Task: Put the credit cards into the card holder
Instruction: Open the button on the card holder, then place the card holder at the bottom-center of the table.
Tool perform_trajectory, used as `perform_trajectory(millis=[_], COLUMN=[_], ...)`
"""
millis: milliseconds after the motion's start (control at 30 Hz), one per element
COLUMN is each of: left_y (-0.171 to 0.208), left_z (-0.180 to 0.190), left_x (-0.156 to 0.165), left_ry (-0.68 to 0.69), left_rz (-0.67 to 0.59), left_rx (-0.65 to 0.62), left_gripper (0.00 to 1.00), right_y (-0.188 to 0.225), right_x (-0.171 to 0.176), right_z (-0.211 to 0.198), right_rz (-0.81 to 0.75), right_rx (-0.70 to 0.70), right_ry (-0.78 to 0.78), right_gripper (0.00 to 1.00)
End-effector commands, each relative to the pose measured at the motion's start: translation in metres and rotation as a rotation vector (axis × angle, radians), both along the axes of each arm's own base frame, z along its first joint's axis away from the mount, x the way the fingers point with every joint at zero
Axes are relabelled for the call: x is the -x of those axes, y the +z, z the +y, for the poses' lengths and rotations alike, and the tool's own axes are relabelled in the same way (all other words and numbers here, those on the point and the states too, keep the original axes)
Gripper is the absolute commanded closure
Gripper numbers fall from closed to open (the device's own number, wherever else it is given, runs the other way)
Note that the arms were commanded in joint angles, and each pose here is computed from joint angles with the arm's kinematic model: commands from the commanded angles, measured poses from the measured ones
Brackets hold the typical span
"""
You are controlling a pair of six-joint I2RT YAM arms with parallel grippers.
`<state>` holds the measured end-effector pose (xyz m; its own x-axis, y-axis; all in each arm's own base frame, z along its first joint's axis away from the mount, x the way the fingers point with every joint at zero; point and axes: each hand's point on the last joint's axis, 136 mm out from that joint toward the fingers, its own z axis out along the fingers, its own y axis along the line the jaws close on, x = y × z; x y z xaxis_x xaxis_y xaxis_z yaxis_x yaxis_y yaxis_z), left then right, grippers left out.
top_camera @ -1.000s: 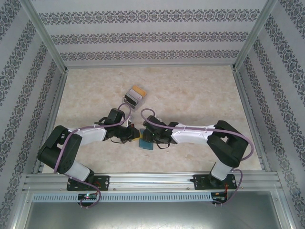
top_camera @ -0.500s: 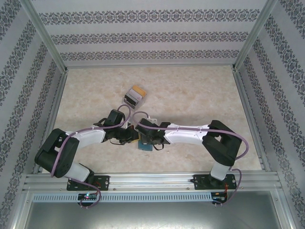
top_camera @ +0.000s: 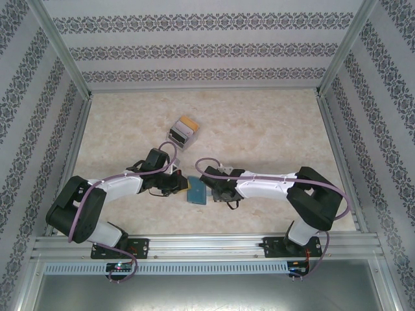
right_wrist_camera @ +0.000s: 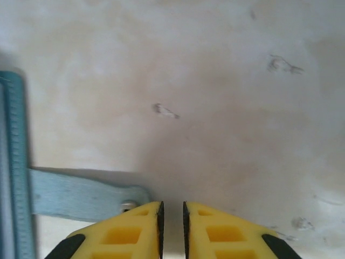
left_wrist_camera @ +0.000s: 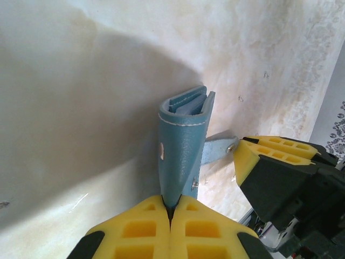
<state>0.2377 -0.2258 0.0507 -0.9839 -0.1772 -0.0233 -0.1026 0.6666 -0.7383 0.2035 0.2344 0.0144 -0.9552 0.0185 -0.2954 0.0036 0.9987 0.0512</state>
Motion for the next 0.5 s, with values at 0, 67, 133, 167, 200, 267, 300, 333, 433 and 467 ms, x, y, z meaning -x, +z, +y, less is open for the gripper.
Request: perform_trajectory(millis=[0, 67, 133, 167, 200, 267, 300, 333, 433, 467], left_y=[-0.002, -0.004, -0.005, -0.006, -0.006, -0.005, -0.003, -0.002, 0.006, 0.01], left_z=[0.003, 0.005, 0.006, 0.007, 0.008, 0.011, 0.013, 0.016, 0.029, 0.034], left_x=[0.002, 0.003, 0.004, 0.005, 0.005, 0.004, 0.004, 0.003, -0.002, -0.005], left_ry=[-0.009, -0.008, -0.005, -0.002, -0.001, 0.0, 0.003, 0.009, 0.047, 0.061], left_rz=[-0.004, 0.001, 0.002, 0.005, 0.004, -0.002, -0.008, -0.012, -0.045, -0.061], left_rx=[-0.024, -0.034, -0.042, -0.048, -0.054, -0.073, -0.086, -0.106, -0.186, -0.212], left_gripper=[1.0, 1.0, 0.96, 0.94, 0.9, 0.86, 0.79, 0.75, 0.56, 0.54], right_y=[-0.005, -0.007, -0.007, -0.005, 0.0, 0.014, 0.023, 0.033, 0.06, 0.068], right_x=[0.002, 0.002, 0.002, 0.001, 0.0, -0.006, -0.01, -0.014, -0.029, -0.035], right_z=[-0.01, -0.014, -0.015, -0.013, -0.011, -0.007, -0.006, -0.005, -0.002, -0.003], right_rz=[0.019, 0.024, 0.029, 0.026, 0.017, -0.02, -0.046, -0.072, -0.15, -0.168], right_rx=[0.06, 0.092, 0.103, 0.097, 0.087, 0.051, 0.03, 0.008, -0.077, -0.103], right_ry=[0.008, 0.004, 0.005, 0.009, 0.012, 0.01, 0.012, 0.011, 0.019, 0.02], right_gripper=[0.8, 0.79, 0.79, 0.79, 0.79, 0.78, 0.76, 0.73, 0.66, 0.64])
